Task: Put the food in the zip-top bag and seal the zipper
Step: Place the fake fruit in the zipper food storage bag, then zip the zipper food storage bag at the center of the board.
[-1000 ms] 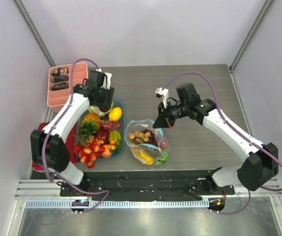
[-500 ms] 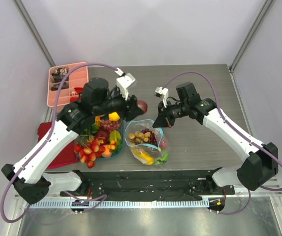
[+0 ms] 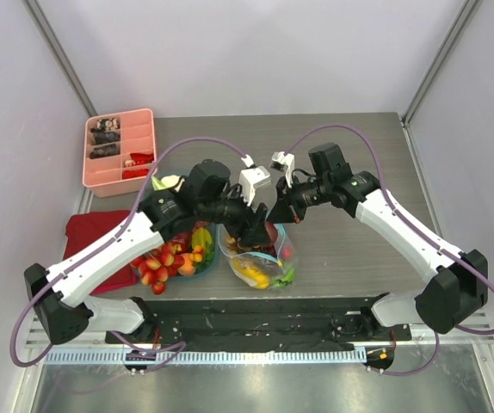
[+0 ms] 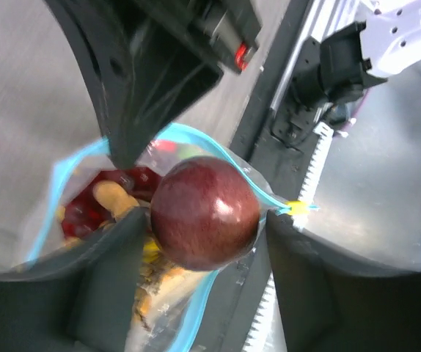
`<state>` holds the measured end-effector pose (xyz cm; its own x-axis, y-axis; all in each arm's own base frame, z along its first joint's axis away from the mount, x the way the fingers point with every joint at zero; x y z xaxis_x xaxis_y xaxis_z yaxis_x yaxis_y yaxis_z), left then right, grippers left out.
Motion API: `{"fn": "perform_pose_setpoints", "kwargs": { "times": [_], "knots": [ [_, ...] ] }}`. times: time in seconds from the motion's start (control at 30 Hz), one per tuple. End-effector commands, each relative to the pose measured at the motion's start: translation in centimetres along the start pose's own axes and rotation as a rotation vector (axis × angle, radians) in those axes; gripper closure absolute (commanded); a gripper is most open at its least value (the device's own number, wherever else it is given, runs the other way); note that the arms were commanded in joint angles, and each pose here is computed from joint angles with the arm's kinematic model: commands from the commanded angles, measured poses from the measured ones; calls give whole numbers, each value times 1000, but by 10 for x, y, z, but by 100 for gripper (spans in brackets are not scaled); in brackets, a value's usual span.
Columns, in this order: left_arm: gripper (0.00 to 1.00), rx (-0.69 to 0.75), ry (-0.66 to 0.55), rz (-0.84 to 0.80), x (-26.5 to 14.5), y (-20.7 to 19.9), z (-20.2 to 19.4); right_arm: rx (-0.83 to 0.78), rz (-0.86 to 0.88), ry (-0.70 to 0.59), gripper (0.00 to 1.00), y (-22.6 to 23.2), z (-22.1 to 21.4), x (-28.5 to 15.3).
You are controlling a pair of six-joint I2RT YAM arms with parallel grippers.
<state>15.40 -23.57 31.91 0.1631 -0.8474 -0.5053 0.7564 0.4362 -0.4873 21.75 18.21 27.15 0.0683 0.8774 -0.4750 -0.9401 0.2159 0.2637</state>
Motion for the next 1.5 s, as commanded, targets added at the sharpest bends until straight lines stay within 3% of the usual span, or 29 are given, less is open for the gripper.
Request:
{"fn": "perform_pose_setpoints", "kwargs": {
  "times": [0.0, 0.07, 0.33, 0.47, 0.7, 0.77, 0.9, 0.97, 1.0, 1.07, 1.1, 1.23, 1.33, 1.47],
  "knots": [
    [18, 6, 44, 9, -8, -4, 0, -78, 14, -71, 99, 8, 20, -9],
    [0, 58, 42, 9, -17, -9, 7, -82, 19, -77, 99, 9, 22, -10],
    [2, 510, 105, -190, -29, -13, 3, -93, 42, -103, 99, 5, 28, -6],
    [14, 649, 193, -192, -19, -9, -8, -104, 60, -117, 99, 4, 36, -2],
    [38, 739, 203, -200, 5, -10, -26, -105, 92, -110, 99, -1, 40, 14],
    [51, 759, 202, -207, 8, -14, -29, -96, 101, -108, 99, -1, 39, 18],
    [60, 758, 229, -218, 19, -22, -37, -99, 104, -127, 99, 1, 44, 19],
    [87, 754, 211, -198, 22, -24, -33, -96, 98, -132, 98, 2, 47, 17],
    [98, 723, 209, -164, 24, -23, -31, -92, 83, -133, 80, 3, 48, 15],
    [100, 694, 189, -143, 23, -26, -24, -65, 29, -114, 51, 2, 46, 9],
    [100, 680, 169, -138, 23, -28, -22, -74, 2, -117, 27, 4, 47, 0],
    [100, 601, 116, -147, 23, -34, -18, -73, -155, -152, 12, -1, 41, -41],
    [100, 563, 96, -135, 28, -34, -15, -76, -232, -225, 11, -5, 31, -83],
    [100, 516, 58, -115, 33, -31, -5, -133, -266, -178, 15, 14, -5, -116]
  ]
}}
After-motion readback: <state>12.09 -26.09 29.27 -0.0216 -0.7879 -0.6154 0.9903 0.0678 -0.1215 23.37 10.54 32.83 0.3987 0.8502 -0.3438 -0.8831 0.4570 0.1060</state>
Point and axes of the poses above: each gripper's point midway between its finger pads, its own x axis out along the fingers, its own y axis along the line the jaws close on, z = x × y, the point moved 10 cm from there along -x, back along the fingers, and after that the axes turned 10 degrees about -x, right-handed, at the moved point
